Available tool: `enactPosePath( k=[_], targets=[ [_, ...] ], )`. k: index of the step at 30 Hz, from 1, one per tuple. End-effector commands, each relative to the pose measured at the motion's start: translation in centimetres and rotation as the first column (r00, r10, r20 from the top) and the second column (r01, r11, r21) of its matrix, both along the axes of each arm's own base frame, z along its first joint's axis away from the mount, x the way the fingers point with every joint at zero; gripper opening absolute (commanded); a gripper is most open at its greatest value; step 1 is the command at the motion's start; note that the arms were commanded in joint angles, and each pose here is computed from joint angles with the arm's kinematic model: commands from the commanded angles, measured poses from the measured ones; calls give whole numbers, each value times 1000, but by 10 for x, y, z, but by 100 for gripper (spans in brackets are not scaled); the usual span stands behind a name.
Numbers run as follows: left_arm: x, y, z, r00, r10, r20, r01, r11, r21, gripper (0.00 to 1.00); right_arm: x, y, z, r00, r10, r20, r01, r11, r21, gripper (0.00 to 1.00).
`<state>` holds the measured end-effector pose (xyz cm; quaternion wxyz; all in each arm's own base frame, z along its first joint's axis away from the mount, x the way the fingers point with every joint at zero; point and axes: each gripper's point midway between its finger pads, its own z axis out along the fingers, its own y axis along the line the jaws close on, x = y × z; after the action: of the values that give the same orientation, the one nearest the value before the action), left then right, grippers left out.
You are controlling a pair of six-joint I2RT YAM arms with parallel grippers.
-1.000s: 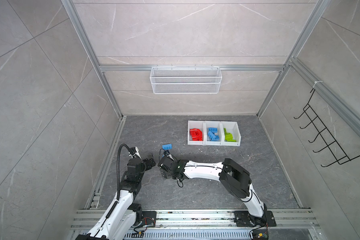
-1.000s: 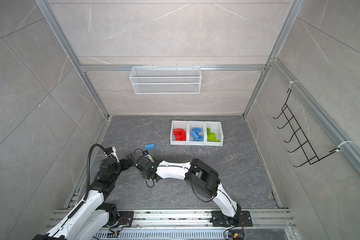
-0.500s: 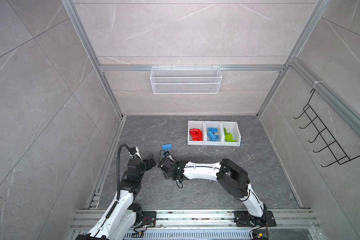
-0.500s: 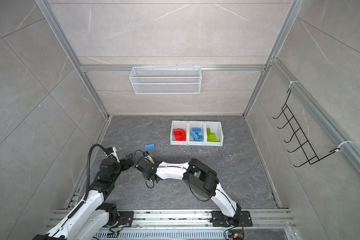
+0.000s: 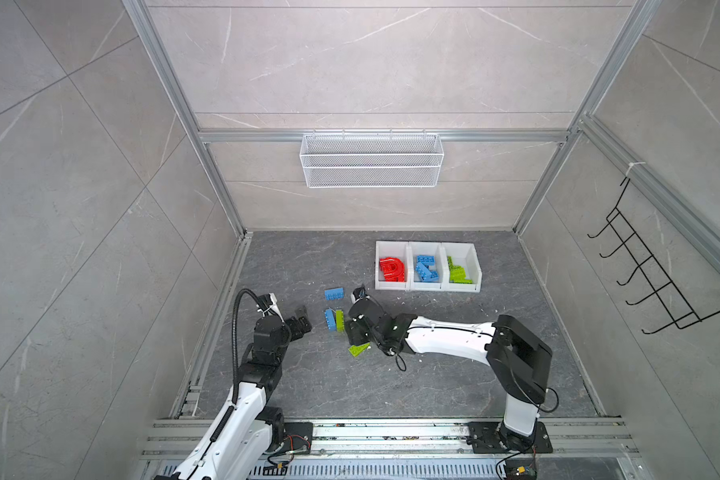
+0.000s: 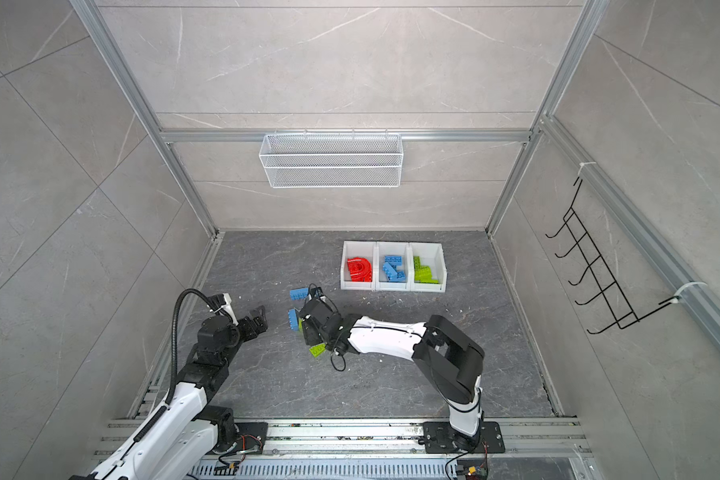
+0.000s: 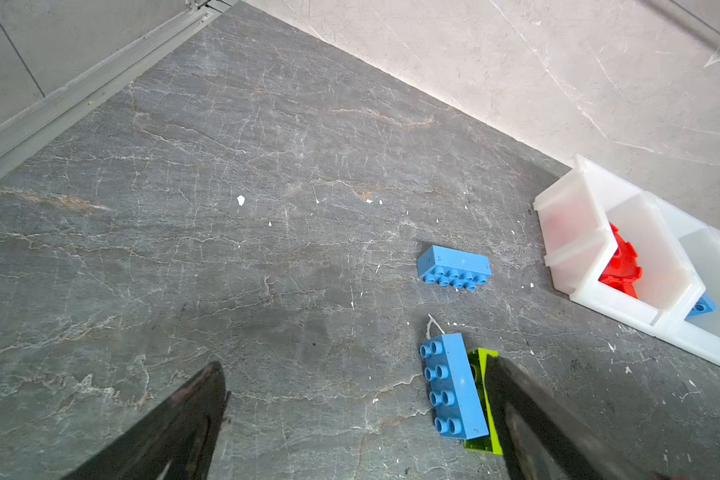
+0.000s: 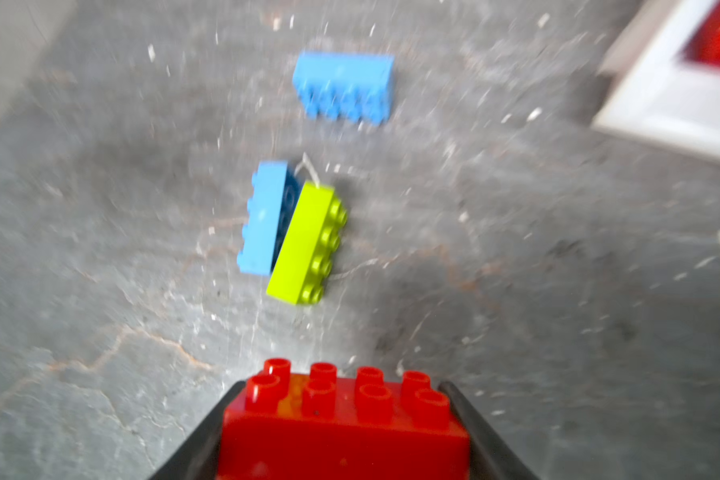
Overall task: Sort the legos into containers by color
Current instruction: 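Lower the right gripper and grasp the red 2x4 brick, then carry the red brick with the right gripper and release it into the red compartment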
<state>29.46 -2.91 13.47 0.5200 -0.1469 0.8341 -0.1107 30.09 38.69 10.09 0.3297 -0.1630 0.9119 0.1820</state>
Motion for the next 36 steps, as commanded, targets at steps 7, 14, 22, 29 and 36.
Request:
enactPosePath(
  k=[7, 14, 22, 29, 36],
  targets=[
    [8, -9, 8, 999, -41, 29, 42, 999, -25, 99, 65, -68, 29, 1000, -25, -12, 25, 999, 25, 52],
    [8, -9, 10, 998, -46, 32, 46, 999, -18, 99, 116, -100, 33, 995, -99, 10, 98, 995, 32, 51],
    [8, -9, 8, 998, -49, 30, 49, 999, -14, 99, 182, -119, 36, 985, -168, 47, 168, 986, 3, 51],
    [10, -11, 6, 998, -60, 25, 60, 998, -19, 99, 233, -127, 25, 972, -231, 40, 231, 973, -1, 54],
    [10, -11, 9, 998, -57, 36, 58, 998, -18, 99, 251, -126, 9, 972, -235, 10, 235, 972, -19, 70]
  ],
)
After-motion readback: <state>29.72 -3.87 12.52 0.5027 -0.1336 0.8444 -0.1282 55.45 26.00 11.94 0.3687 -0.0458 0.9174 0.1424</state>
